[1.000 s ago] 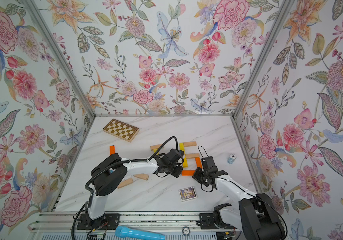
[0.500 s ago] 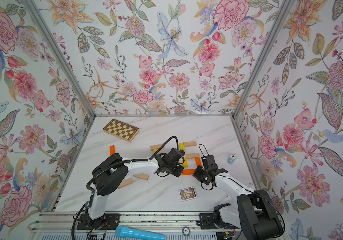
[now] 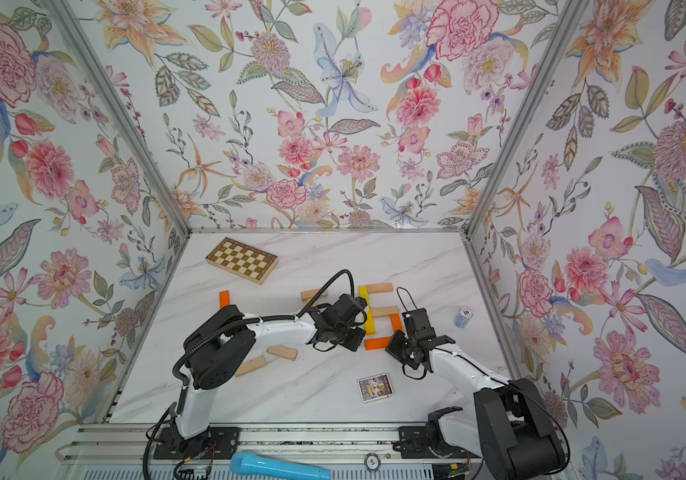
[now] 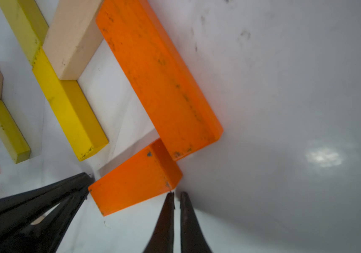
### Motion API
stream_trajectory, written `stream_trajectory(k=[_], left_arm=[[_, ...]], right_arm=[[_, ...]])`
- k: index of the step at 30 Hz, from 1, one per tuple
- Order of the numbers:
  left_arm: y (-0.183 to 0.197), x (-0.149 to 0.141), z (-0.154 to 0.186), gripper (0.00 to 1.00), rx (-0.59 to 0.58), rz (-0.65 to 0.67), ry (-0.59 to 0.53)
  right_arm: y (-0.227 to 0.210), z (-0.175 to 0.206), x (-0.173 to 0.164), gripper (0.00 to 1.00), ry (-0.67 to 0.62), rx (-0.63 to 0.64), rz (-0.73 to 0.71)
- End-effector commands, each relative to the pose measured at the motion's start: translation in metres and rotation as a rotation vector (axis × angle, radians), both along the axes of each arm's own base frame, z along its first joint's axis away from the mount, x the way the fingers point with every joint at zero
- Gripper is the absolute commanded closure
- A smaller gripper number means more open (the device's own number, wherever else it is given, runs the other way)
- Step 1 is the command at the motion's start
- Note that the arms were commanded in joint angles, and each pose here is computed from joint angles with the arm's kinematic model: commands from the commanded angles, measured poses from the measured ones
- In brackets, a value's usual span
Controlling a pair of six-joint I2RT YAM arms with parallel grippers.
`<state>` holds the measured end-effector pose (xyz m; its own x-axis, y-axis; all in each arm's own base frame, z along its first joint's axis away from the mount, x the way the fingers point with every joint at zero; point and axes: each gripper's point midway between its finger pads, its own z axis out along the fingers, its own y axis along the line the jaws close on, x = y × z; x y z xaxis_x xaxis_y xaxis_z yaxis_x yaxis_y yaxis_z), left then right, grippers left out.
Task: Assemble the number 6 with building blocks
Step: Assemble the building block at the center of the board.
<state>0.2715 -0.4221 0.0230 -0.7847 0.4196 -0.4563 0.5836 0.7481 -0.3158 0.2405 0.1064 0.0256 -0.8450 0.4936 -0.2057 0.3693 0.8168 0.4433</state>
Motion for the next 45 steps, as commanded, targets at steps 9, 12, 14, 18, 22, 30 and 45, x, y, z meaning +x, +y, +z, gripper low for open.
stream_trajectory(k=[9,12,14,18,22,30,45], left_arm=[[0.062,0.01,0.078,0.49,-0.018,0.127,-0.14],[0.084,0.015,0.098,0.31,-0.033,0.173,-0.147],[0.102,0.019,0.109,0.23,-0.02,0.205,-0.164],[0.137,0.025,0.136,0.08,-0.013,0.263,-0.194],[0.165,0.03,0.157,0.02,-0.009,0.299,-0.227],[0.198,0.035,0.169,0.01,-0.017,0.311,-0.295],[0.2,0.028,0.176,0.01,-0.086,0.297,-0.305]], right_arm=[[-0.006,0.043,-0.01,0.64,-0.082,-0.154,0.033],[0.002,0.042,-0.012,0.55,-0.079,-0.179,0.047],[0.008,0.041,-0.013,0.5,-0.078,-0.208,0.052],[0.028,0.041,-0.014,0.46,-0.078,-0.248,0.086],[0.047,0.038,-0.012,0.42,-0.07,-0.283,0.103],[0.069,0.023,-0.014,0.41,-0.005,-0.361,0.103],[0.073,-0.004,-0.015,0.45,0.083,-0.426,0.052]])
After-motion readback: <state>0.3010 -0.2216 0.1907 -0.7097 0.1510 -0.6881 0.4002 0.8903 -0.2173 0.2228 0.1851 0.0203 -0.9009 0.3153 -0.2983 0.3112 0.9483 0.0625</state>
